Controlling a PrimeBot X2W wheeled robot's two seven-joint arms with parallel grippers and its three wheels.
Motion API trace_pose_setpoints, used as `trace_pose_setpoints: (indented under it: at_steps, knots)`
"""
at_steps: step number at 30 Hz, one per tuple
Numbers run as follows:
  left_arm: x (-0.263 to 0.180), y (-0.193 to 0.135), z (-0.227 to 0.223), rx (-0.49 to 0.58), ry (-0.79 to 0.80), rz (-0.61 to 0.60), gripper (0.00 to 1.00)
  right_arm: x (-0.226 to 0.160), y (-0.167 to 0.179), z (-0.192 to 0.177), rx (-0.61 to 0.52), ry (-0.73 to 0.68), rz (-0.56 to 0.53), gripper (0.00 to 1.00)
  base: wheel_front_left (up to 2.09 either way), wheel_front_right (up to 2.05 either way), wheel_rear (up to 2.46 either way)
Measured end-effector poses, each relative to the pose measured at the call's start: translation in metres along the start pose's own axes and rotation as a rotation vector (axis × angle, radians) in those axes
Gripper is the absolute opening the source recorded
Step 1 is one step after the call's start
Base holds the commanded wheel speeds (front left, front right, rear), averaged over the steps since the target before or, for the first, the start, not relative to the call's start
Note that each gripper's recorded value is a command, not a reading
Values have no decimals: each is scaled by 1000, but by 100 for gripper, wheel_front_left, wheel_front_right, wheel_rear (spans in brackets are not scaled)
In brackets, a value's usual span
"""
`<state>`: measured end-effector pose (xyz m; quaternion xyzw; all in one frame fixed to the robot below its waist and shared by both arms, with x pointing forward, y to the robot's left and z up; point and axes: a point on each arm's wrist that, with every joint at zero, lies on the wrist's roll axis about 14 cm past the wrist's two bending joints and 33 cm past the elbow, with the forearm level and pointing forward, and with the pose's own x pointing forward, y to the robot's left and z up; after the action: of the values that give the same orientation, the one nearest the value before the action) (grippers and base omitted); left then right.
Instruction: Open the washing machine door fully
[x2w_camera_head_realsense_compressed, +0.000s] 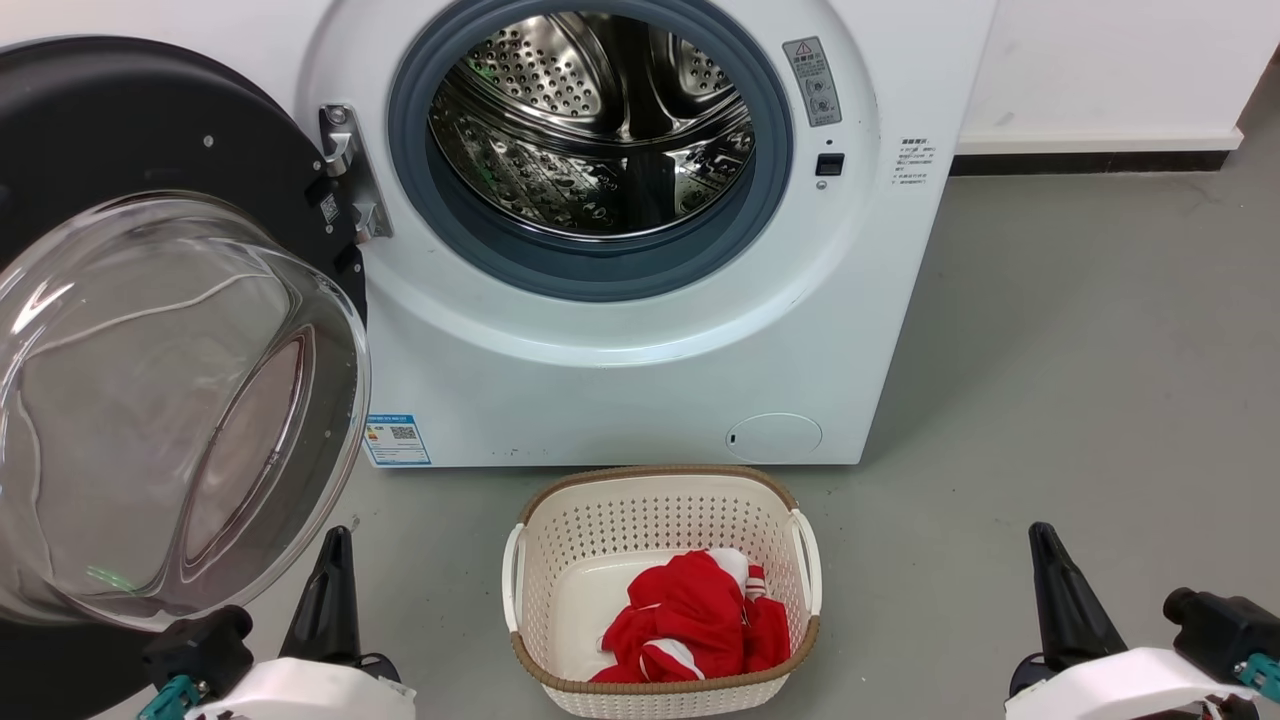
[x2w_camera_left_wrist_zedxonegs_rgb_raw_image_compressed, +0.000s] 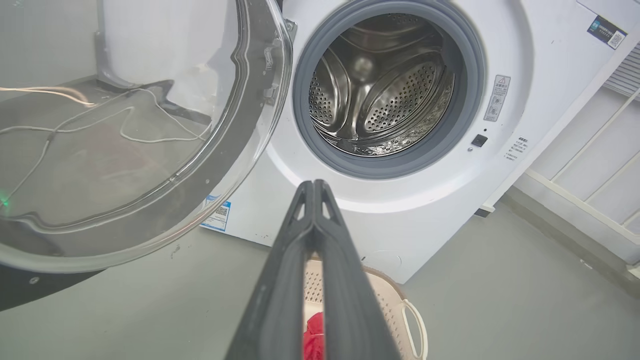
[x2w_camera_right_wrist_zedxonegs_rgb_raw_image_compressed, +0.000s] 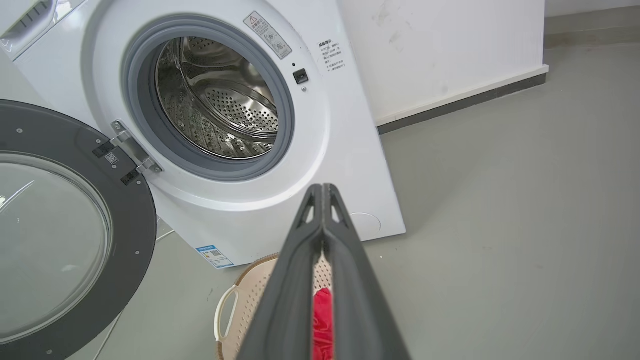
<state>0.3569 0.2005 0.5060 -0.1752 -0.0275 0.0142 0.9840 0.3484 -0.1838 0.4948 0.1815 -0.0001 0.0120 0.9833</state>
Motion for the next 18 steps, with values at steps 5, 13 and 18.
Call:
trace_pose_setpoints:
  at_steps: [5,13,18]
  knots:
    - [3,1,1,-89,2,11,0,4,-1,3,84,-4,-10,0,0,0,0]
    - [4,4,-3,-219,22,34,0,8,-5,4,215,-4,-28,0,0,0,0]
    - [8,5,-2,-294,24,41,0,9,-8,3,292,3,-40,0,0,0,0]
